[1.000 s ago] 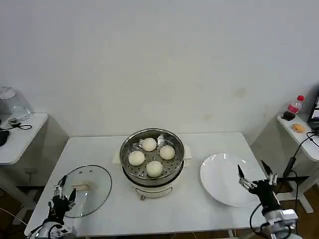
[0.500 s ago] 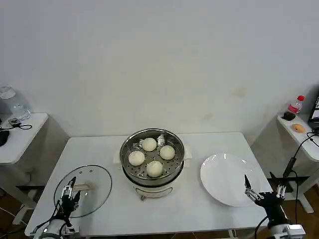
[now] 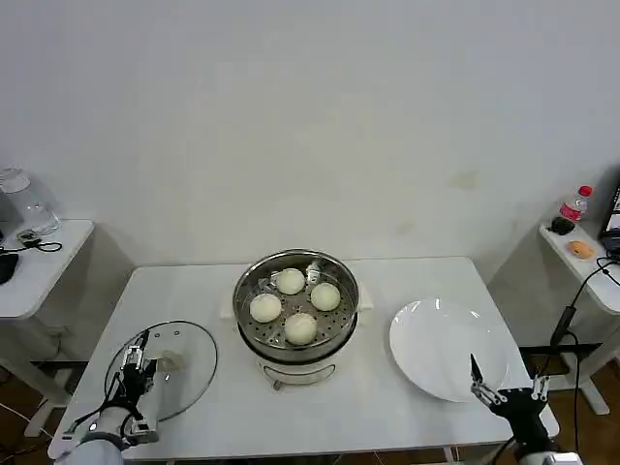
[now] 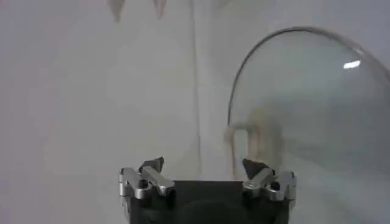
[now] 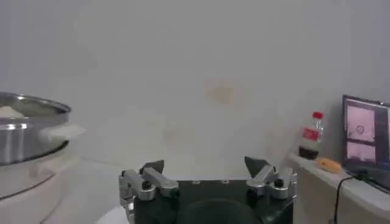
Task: Take steamed baozi put them in steamer then cover it.
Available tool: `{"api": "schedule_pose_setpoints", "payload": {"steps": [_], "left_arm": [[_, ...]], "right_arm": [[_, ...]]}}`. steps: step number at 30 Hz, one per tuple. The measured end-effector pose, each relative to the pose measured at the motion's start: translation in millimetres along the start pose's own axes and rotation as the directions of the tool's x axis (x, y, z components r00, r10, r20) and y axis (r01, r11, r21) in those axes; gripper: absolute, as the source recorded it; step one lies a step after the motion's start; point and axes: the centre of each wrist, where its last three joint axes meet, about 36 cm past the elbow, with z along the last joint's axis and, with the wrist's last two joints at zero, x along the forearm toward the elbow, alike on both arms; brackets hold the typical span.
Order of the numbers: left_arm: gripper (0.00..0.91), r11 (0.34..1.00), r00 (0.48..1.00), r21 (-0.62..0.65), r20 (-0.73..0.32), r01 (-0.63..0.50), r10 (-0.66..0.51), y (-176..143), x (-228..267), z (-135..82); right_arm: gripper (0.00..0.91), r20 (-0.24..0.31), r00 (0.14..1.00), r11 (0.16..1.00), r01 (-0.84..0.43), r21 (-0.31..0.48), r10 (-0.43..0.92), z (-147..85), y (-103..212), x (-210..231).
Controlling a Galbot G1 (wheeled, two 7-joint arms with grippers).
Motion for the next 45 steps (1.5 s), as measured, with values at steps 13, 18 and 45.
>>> {"api": "schedule_pose_setpoints", "payload": {"steps": [13, 18, 45], "left_arm": [[0.0, 1.0, 1.0, 0.013, -0.002, 0.005, -0.005, -0.8, -23.8, -1.6], [0.0, 1.0, 1.0, 0.025, 0.002, 0.003, -0.003, -4.5, -27.6, -3.3], [0.0, 0.989, 0.99, 0.055, -0.043, 0.137, -0.135, 16.8, -10.2, 6.8]], "right_arm": [[0.907, -0.015, 1.0, 1.0, 0.001, 0.013, -0.001, 4.0, 2.6, 6.0], [0.907, -0.017, 1.0, 1.0, 0.003, 0.014, -0.003, 5.1, 4.7, 6.3], [0.907, -0.019, 0.999, 0.999, 0.03, 0.031, -0.03, 4.8, 9.7, 6.2]]}}
